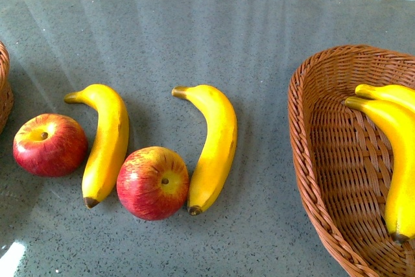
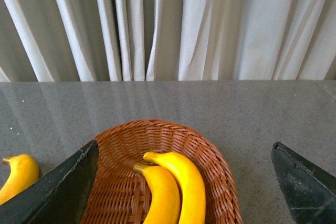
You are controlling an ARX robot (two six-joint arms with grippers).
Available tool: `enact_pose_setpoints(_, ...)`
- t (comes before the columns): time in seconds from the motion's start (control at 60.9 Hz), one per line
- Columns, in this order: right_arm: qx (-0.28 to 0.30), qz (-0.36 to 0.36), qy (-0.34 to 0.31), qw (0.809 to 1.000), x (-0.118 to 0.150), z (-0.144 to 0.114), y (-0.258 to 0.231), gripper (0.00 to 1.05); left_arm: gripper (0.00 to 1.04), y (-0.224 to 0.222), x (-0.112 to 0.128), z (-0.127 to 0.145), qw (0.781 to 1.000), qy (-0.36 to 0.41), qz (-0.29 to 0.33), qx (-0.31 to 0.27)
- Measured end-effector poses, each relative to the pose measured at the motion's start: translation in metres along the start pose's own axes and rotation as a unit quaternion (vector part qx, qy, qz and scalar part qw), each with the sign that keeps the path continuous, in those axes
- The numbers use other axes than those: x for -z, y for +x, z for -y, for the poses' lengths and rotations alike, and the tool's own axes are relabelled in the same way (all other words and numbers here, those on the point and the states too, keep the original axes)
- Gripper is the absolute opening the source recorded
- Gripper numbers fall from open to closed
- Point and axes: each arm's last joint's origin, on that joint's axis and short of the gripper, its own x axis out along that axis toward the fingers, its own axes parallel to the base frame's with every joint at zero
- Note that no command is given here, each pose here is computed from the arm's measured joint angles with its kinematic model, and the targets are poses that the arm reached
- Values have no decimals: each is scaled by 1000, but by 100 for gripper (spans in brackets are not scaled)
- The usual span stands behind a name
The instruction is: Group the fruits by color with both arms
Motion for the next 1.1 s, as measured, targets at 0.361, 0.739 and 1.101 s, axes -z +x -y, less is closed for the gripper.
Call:
enact_pose_setpoints(0.361, 0, 0, 0, 1000, 0, 0, 0, 96, 96, 0, 0, 0, 1000, 0, 0, 0)
enact_pose_setpoints(0.739, 0, 0, 0, 1000, 0, 0, 0, 96, 96, 0, 0, 0, 1000, 0, 0, 0)
enact_pose_setpoints(1.101, 0, 0, 0, 1000, 0, 0, 0, 96, 96, 2, -4, 4, 973, -55, -193, -115)
